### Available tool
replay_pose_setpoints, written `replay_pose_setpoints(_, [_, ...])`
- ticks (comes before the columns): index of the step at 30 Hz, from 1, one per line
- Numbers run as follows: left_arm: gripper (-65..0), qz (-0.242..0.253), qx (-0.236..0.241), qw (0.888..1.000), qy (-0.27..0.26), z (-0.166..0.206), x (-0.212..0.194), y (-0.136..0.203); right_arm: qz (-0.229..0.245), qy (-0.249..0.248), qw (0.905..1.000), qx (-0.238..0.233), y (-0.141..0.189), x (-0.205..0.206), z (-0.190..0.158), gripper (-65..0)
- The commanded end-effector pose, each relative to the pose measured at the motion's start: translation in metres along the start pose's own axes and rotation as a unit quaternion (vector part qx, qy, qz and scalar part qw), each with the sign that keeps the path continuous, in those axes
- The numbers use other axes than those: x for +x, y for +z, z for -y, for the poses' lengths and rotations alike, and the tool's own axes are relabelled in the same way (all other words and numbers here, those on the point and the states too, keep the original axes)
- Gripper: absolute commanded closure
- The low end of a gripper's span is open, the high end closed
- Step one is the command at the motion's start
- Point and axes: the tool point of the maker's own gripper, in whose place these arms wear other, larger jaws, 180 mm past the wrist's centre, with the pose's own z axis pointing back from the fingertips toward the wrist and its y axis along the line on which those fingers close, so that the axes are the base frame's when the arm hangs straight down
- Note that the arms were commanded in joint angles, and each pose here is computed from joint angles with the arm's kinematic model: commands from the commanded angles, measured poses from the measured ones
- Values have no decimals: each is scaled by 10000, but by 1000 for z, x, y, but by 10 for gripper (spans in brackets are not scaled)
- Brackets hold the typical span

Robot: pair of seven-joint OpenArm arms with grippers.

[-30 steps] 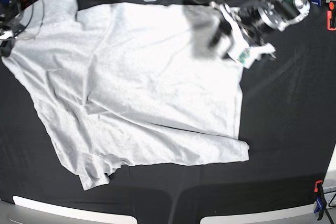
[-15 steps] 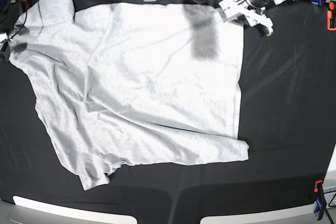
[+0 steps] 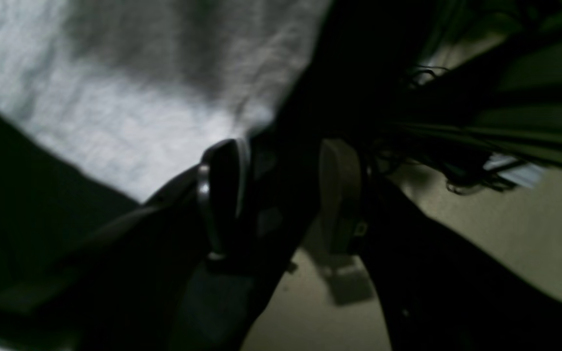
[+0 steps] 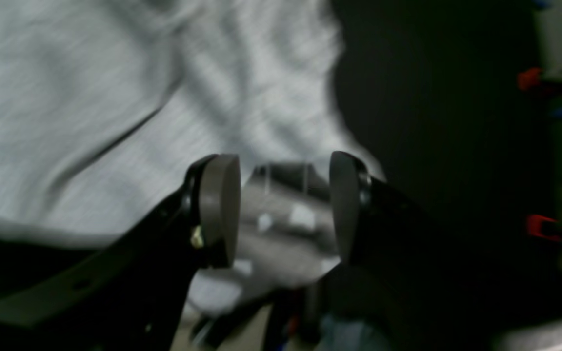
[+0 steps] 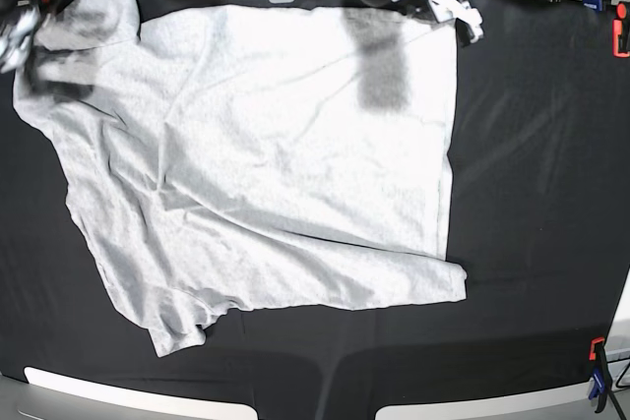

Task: Layout the t-shirt on the table in an organized manner, then fold the t-shirt properly

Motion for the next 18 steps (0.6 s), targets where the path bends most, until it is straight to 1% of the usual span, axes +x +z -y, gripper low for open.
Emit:
replay_pose_setpoints(1, [-246, 52, 247, 9997, 31, -10, 3, 3, 15, 211, 9996, 179, 6, 6, -10, -288])
replay_pose_setpoints(3, [-246, -43, 503, 9987, -34, -19, 0, 4, -325, 493, 9972, 466, 11, -4, -30, -288])
replay_pose_setpoints(6, [-246, -49, 538, 9985, -31, -21, 0, 4, -978, 1004, 9873, 749, 16, -29, -48, -288])
replay_pose_setpoints(8, [-246, -44, 535, 9986, -13, -20, 0, 4, -1465, 1370, 9755, 904, 18, -50, -55, -288])
replay_pose_setpoints(10, [-246, -33, 531, 9986, 8, -20, 1, 4, -1826, 1845, 9613, 922, 19, -68, -58, -288])
replay_pose_setpoints(12, [-246, -21, 538, 9985, 22, -20, 2, 4, -2057, 2325, 9466, 874, 19, -82, -59, -288])
replay_pose_setpoints(14, [-246, -17, 524, 9986, 52, -19, 2, 4, -2223, 2513, 9390, 758, 17, -91, -63, -288])
replay_pose_setpoints(15, [-246, -16, 524, 9986, 53, -19, 2, 3, -2303, 2586, 9349, 773, 16, -97, -68, -288])
replay_pose_setpoints(16, [-246, -15, 524, 9986, 51, -19, 2, 4, -2337, 2643, 9316, 875, 15, -101, -76, -288])
replay_pose_setpoints(18, [-246, -17, 524, 9986, 52, -19, 2, 4, -2415, 2837, 9214, 1100, 15, -111, -94, -288])
